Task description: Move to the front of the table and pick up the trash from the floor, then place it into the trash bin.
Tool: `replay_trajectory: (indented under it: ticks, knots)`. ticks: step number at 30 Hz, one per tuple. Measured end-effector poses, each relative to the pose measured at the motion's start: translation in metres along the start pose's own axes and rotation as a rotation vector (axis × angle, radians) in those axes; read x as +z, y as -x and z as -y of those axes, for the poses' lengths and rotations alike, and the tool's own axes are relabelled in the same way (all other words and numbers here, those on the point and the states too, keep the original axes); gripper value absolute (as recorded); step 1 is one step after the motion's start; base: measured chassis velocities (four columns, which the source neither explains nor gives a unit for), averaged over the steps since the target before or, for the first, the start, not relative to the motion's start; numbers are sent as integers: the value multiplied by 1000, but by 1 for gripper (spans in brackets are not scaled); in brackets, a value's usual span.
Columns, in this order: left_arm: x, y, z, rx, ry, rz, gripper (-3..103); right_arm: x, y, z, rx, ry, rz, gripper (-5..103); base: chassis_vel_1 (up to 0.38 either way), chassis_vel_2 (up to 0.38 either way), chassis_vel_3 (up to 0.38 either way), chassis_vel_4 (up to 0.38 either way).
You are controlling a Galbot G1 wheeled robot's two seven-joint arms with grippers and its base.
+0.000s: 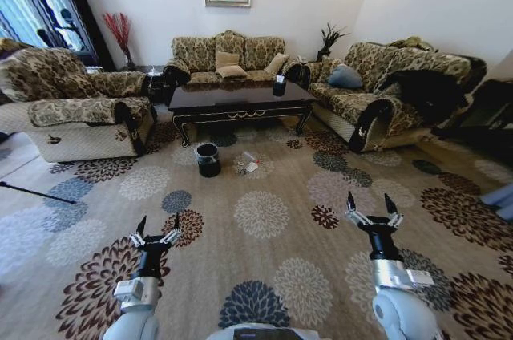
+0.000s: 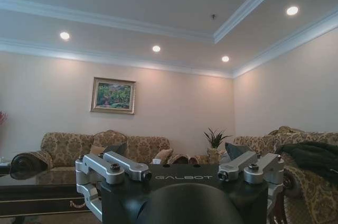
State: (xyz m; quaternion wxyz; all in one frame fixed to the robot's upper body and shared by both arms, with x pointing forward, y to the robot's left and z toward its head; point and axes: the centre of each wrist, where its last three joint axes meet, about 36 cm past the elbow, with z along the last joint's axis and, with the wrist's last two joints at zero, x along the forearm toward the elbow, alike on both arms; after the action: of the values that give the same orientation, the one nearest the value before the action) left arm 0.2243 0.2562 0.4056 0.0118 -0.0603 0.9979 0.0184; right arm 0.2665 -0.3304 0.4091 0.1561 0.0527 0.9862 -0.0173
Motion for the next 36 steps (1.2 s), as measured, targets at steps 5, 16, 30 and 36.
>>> replay_trajectory:
  ticks: [5,16,30,36]
  knots:
    - [-1,-2,-1,-7,3,-2,100,6,3,1,-1,1,-4,100,0,0,0,0]
    - [0,-5,-2,5,28,16,100,12,5,4,7,0,-4,100,0,0,0,0]
    - [2,-6,-2,3,9,20,100,11,6,5,15,7,5,100,0,0,0,0]
    - [3,-6,-1,2,-3,19,100,12,5,6,20,9,3,100,0,0,0,0]
